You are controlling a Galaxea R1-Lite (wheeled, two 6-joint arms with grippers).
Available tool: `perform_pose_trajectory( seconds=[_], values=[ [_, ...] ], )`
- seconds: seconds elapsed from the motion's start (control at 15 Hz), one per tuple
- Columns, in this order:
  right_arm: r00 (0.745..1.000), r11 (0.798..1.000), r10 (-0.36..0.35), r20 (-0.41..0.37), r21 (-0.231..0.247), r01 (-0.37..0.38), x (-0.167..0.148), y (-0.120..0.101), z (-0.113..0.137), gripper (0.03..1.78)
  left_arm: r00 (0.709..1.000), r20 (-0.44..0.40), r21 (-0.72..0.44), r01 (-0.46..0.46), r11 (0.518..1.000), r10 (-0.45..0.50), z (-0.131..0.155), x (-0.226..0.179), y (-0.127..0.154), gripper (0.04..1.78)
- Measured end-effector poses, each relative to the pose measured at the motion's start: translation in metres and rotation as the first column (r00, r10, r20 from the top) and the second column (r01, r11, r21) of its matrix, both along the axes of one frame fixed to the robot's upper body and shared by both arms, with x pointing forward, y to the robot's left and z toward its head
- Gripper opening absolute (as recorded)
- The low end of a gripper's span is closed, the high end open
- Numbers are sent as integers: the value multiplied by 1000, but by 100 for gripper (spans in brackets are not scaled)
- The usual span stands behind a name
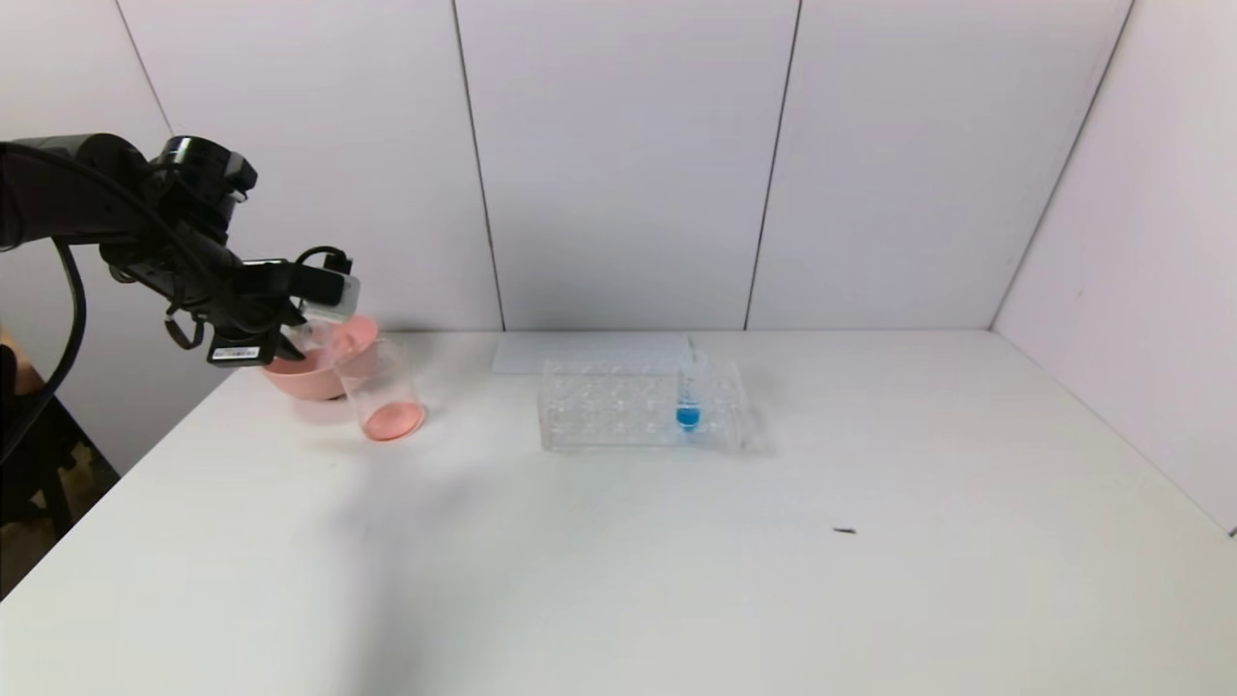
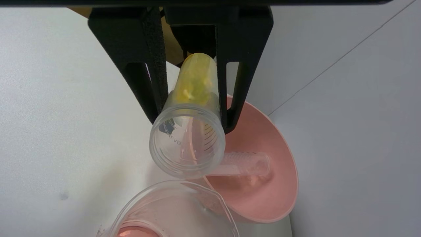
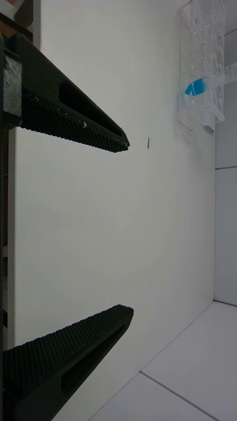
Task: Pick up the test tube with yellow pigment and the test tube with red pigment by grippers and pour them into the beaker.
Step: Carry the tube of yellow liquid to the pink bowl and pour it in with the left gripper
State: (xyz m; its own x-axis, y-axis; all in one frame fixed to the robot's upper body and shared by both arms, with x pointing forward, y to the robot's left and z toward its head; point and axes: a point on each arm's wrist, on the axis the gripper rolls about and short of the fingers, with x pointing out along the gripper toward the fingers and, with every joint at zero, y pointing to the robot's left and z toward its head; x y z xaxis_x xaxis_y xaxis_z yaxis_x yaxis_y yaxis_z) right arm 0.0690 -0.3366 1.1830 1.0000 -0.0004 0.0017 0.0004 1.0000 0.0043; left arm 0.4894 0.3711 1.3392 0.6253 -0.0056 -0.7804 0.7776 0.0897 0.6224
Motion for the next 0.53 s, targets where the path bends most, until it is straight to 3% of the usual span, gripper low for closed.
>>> perform_pose_trajectory(
  seconds=[0.53],
  values=[
    [1000, 1000, 0, 0, 0, 0, 0, 0, 0, 170, 1000, -2, 52, -17, 998, 17, -3, 4, -7, 44]
  ],
)
